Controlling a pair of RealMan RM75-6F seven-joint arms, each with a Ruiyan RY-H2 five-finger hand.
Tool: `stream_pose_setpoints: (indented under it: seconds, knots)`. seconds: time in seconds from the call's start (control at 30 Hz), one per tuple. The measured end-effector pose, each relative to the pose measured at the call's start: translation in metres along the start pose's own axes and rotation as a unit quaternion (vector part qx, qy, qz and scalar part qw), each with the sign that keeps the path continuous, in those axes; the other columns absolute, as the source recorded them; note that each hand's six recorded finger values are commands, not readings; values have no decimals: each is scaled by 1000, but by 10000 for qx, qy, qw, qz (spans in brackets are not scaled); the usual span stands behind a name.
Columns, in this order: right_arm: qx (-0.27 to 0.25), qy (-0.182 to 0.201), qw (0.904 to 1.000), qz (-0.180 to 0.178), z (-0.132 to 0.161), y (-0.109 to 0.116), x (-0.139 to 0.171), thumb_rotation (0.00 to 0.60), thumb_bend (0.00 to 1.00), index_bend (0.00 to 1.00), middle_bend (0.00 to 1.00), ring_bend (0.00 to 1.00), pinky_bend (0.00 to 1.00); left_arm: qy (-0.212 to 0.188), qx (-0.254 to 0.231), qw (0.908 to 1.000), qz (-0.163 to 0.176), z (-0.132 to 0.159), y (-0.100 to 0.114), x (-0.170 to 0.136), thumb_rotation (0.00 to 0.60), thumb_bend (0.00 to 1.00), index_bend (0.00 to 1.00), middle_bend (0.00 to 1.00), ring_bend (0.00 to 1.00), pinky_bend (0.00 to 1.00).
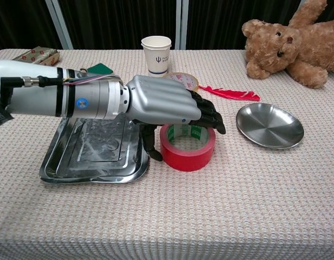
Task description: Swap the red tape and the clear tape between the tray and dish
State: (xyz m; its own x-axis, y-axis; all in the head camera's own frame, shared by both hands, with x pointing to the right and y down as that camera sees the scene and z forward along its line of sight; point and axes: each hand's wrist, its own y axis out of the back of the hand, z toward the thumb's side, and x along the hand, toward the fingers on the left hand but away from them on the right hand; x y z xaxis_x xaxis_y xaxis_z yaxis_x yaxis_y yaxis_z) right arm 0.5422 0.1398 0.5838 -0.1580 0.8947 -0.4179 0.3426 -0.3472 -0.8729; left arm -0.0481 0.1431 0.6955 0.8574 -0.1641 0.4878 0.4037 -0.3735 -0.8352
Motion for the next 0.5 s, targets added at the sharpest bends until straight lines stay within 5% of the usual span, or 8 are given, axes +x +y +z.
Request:
stream_pose_setpoints:
  seconds: [0.5]
  knots:
    - [-5, 4, 10000, 12, 1, -1, 0, 600, 0, 0, 0, 0, 0, 0, 120, 9996, 239, 4, 7, -1, 600, 235, 280, 255, 43, 151]
